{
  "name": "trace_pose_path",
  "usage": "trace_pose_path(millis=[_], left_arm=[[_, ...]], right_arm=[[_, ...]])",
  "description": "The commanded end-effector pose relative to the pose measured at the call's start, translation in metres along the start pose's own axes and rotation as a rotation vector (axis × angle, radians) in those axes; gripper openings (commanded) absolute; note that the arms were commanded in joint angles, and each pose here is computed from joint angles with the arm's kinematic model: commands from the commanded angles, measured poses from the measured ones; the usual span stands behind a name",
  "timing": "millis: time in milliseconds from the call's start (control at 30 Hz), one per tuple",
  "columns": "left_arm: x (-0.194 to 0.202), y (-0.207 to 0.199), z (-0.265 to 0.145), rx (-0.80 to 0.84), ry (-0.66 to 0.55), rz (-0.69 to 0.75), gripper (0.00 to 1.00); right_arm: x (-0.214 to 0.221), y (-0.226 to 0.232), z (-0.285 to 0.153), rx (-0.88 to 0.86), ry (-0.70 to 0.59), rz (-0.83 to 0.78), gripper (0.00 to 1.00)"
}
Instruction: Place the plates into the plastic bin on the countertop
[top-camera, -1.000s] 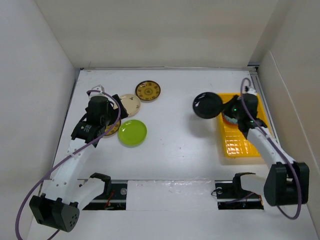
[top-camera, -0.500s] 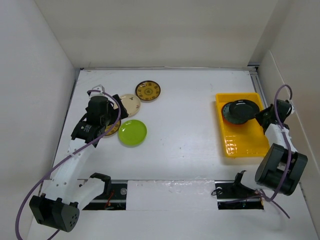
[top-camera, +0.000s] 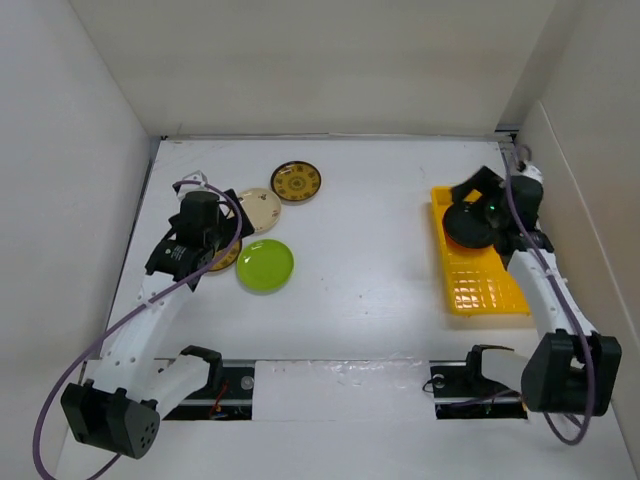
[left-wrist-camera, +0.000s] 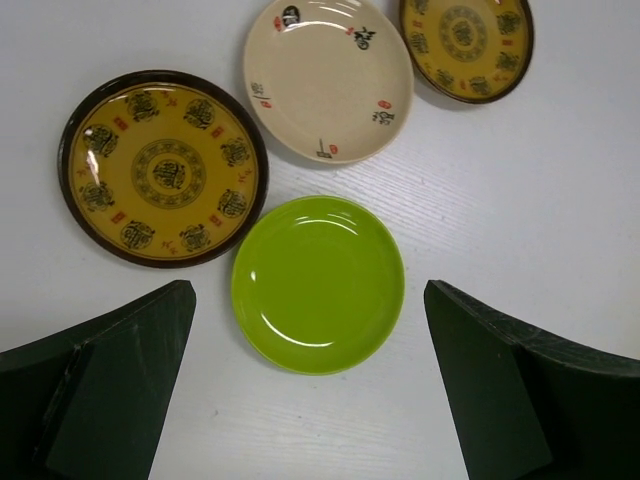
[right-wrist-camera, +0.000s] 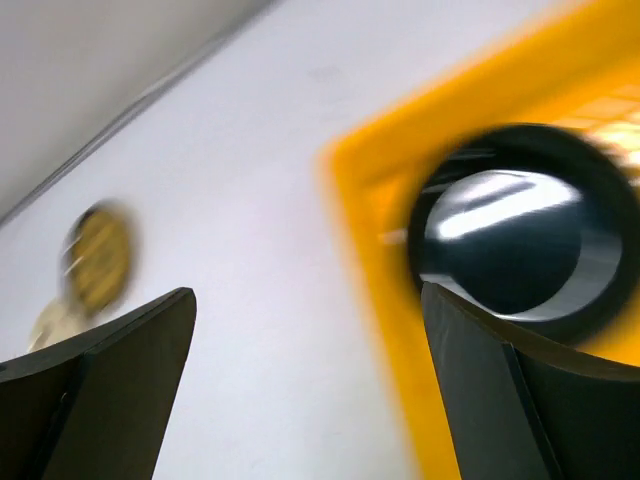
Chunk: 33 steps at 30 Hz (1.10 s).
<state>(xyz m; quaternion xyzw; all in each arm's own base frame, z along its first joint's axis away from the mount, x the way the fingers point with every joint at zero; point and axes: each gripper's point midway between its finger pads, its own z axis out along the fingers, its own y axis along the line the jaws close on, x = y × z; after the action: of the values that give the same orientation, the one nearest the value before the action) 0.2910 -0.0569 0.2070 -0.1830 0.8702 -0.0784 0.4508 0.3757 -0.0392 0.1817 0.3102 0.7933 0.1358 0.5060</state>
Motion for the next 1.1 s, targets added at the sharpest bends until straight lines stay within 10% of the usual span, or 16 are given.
trace_pose_path(millis=[0,200,467,867,1067], left_arm=[[-0.015,0.013,-0.005,-0.095,-0.056,-0.050,1.00],[-0.034,0.047,-0.006,-0.206,-0.116,-0.148,1.00],[-0.039,0.058,-0.013,-0.263,-0.158,-0.177,1.00],[-0.036,0.054,-0.012,-0.239,-0.139,-0.159,1.00],[-0.038,0.052,-0.012,-0.227,-0.140,-0.153,1.00]], right_arm=[[0.013,0.112,-0.030,-0.291,0.010,-0.209,1.00],[0.197,0.219,-0.051,-0.707,0.432,-0.387,0.92],[0.331,0.262,-0.044,-0.860,0.722,-0.381,0.82],[0.425,0.268,-0.027,-0.837,0.915,-0.321,0.60],[0.438,0.262,-0.020,-0.789,0.953,-0.279,0.23]])
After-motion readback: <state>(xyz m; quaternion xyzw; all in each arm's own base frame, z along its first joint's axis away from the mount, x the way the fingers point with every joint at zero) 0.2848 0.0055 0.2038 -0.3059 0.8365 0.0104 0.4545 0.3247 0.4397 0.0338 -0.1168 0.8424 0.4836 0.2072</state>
